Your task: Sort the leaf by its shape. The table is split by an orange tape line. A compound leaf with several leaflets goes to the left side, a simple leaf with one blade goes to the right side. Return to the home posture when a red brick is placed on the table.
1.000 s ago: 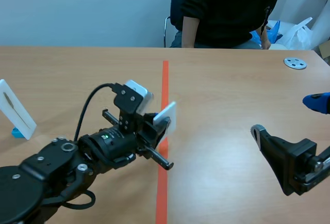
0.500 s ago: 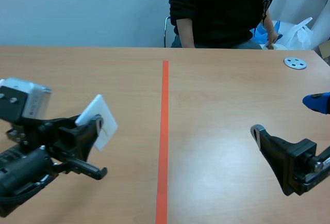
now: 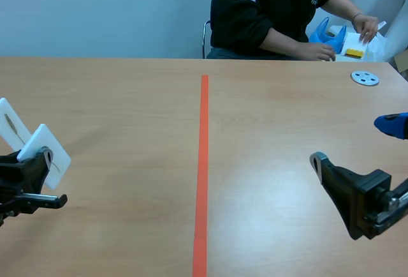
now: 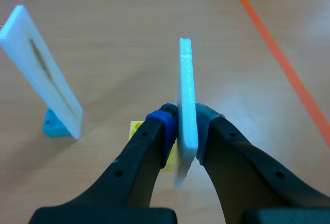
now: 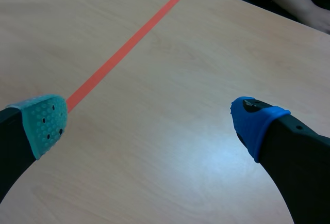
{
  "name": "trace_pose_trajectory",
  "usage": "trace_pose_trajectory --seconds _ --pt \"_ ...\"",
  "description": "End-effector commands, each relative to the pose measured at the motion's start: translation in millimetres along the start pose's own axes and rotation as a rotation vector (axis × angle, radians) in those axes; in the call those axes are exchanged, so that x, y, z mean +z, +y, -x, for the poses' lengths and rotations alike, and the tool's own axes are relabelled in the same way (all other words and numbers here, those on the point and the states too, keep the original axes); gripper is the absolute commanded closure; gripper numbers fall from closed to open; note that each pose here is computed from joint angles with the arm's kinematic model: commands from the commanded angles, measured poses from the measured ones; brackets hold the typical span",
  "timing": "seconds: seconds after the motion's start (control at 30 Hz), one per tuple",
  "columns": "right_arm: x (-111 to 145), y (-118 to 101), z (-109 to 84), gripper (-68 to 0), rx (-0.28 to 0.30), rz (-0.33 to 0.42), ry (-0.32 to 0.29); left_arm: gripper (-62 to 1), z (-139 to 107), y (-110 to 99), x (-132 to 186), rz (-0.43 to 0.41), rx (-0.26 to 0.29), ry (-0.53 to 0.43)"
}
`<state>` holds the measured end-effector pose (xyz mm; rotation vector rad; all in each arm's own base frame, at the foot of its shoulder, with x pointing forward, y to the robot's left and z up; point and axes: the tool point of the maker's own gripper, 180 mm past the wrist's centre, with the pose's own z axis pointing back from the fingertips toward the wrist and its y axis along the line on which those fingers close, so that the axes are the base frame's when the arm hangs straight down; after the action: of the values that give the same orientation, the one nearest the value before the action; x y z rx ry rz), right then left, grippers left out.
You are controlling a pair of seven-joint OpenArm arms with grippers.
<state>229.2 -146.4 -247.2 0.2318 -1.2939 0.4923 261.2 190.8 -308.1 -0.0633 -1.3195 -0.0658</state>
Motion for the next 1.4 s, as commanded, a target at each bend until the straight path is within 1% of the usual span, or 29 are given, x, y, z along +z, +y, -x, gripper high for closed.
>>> trace_pose_trajectory --seconds 0.0,0.17,0.23,0.33,0.57,0.73,0.8,0.93,1.17,1.27,1.37 --pt "-2 -1 -10.2 -67.9 0.011 -0.002 -0.034 -4.0 -1 2 -5 -0.006 0.012 -0.027" --pt "-2 -1 -10.2 -67.9 0.011 -0.002 -0.034 -4.0 18 20 -19 -0.055 0.027 -0.011" --pt "-2 -1 -10.2 -67.9 0.011 -0.002 -0.034 -4.0 23 29 -24 -0.084 0.031 -0.013" --pt "-2 -1 -10.2 -67.9 0.011 -0.002 -0.034 -4.0 31 37 -32 -0.105 0.04 -0.008" --pt "-2 -1 -10.2 -67.9 0.011 -0.002 -0.034 -4.1 46 52 -40 -0.156 0.05 0.008" --pt "-2 -1 -10.2 -67.9 0.011 -0.002 -0.034 -5.0 50 55 -39 -0.164 0.051 0.008" --pt "-2 -1 -10.2 -67.9 0.011 -0.002 -0.034 -9.7 50 55 -39 -0.164 0.052 0.009" --pt "-2 -1 -10.2 -67.9 0.011 -0.002 -0.034 -21.8 50 55 -39 -0.164 0.051 0.008" --pt "-2 -1 -10.2 -67.9 0.011 -0.002 -0.034 -37.1 47 55 -38 -0.162 0.047 -0.003" --pt "-2 -1 -10.1 -67.9 0.011 -0.002 -0.034 -41.7 36 52 -37 -0.152 0.037 -0.028" --pt "-2 -1 -10.1 -67.9 0.011 -0.002 -0.034 -45.6 18 50 -34 -0.143 0.023 -0.072"
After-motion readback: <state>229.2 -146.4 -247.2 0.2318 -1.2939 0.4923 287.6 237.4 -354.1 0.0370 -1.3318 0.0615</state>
